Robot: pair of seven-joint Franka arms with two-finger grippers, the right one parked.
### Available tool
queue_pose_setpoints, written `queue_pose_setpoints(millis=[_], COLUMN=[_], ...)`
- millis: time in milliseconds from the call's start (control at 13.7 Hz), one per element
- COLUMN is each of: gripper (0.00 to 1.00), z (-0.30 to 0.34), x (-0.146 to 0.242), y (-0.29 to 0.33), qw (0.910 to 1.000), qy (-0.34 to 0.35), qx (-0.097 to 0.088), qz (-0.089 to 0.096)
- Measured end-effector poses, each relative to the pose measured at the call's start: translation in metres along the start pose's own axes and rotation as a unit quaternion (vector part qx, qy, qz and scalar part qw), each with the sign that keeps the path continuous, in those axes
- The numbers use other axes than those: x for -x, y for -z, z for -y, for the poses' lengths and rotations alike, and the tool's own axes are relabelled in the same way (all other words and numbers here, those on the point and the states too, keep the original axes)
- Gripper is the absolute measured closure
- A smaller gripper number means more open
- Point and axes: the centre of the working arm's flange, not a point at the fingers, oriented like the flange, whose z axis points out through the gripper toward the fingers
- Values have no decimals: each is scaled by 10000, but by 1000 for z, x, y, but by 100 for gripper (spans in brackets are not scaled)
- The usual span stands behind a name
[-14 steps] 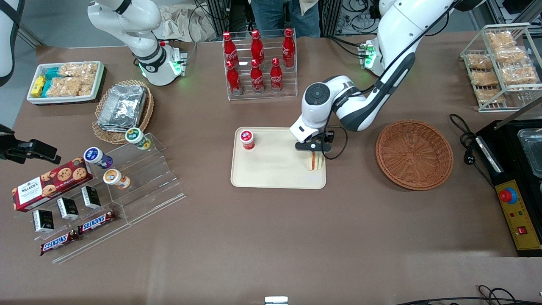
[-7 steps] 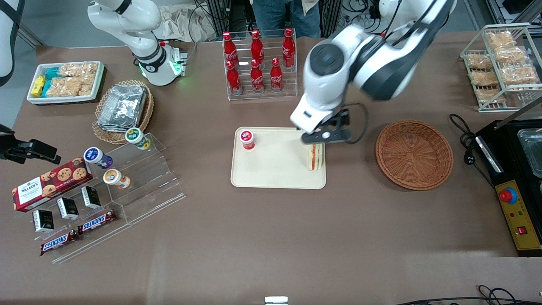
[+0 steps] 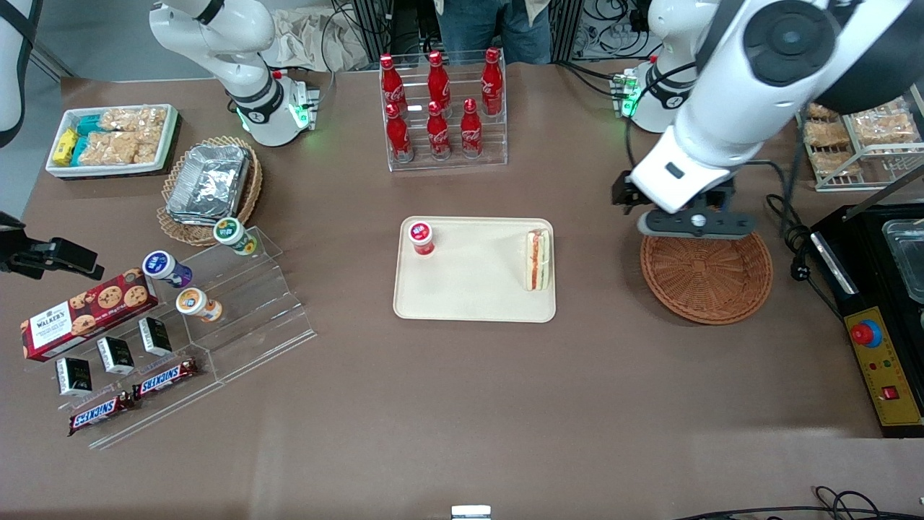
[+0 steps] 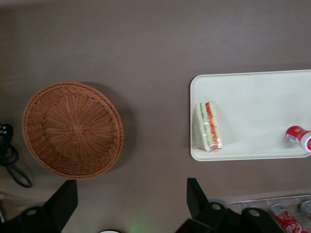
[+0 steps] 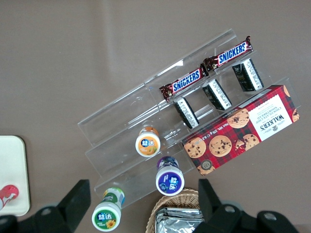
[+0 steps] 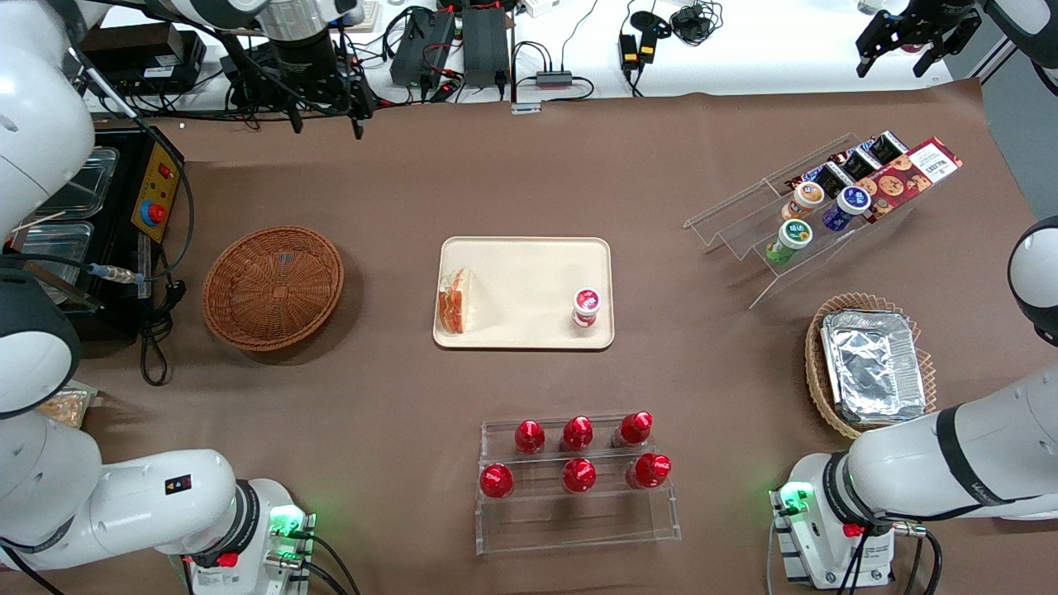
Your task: Place sandwich from basket to tray
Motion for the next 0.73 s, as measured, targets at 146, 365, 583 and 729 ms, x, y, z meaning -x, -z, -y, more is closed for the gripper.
queue_pose_setpoints(millis=[146,365,583,729], gripper=[0,0,0,0], z=[13,14,29,62], x=[-2,-1,0,2], y=[-1,-3,-5,-1], qw=[10000,9999,9999,9998], qy=[-36,-105,-99,-153], qx=[3,42,32,105], qz=[18,67,83,55])
